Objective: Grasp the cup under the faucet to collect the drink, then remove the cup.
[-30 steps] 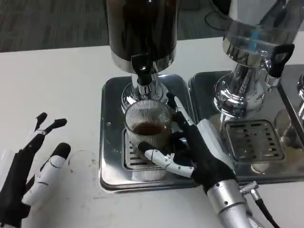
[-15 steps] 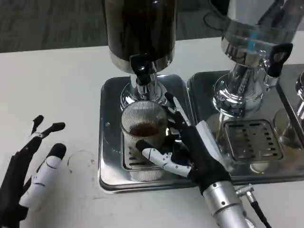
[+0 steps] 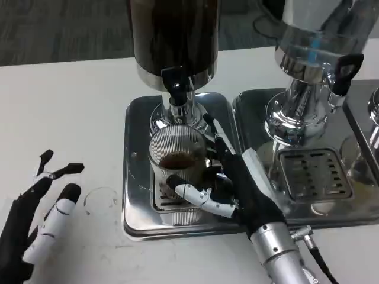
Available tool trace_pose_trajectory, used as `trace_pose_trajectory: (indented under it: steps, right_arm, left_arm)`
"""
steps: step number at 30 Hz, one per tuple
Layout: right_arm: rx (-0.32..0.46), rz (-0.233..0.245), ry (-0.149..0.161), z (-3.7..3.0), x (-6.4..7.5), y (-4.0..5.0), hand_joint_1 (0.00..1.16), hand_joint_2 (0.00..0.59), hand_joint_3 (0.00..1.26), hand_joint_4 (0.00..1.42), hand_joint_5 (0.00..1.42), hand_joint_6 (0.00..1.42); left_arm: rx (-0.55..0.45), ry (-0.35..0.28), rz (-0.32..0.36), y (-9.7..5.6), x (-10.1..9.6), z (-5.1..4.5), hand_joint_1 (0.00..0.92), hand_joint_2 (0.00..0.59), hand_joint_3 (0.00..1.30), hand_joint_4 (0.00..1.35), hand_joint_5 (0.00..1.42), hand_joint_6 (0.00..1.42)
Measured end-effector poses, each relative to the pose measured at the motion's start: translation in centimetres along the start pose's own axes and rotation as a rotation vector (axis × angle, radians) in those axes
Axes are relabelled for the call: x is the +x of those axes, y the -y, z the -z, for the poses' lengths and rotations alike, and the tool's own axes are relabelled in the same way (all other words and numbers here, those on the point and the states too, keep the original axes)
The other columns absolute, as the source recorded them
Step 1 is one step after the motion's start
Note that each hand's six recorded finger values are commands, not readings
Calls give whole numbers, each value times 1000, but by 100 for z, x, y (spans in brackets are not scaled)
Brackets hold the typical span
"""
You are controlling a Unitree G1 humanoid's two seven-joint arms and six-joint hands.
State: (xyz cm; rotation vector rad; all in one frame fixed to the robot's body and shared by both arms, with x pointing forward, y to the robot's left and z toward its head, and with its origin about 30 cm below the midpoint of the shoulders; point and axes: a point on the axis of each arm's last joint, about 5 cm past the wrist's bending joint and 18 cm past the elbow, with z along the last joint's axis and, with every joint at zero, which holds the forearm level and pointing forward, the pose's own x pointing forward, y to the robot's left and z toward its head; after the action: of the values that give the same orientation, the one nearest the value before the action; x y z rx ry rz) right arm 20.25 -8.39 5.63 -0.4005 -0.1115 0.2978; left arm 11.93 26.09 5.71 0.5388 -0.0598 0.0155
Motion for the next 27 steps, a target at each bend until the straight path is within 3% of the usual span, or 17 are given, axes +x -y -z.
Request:
trace_pose_trajectory:
  steps: [13, 27]
  right_arm:
    - [16, 9, -3, -9, 64, -39, 711, 157, 182, 255, 375, 533]
    - [51, 64, 2, -3, 67, -126, 794, 166, 280, 342, 473, 644]
  left_arm:
    - [2, 2, -3, -10, -21, -14, 0, 222, 383, 20, 130, 0]
    - [22, -3, 0, -79, -31, -13, 0, 222, 398, 26, 132, 0]
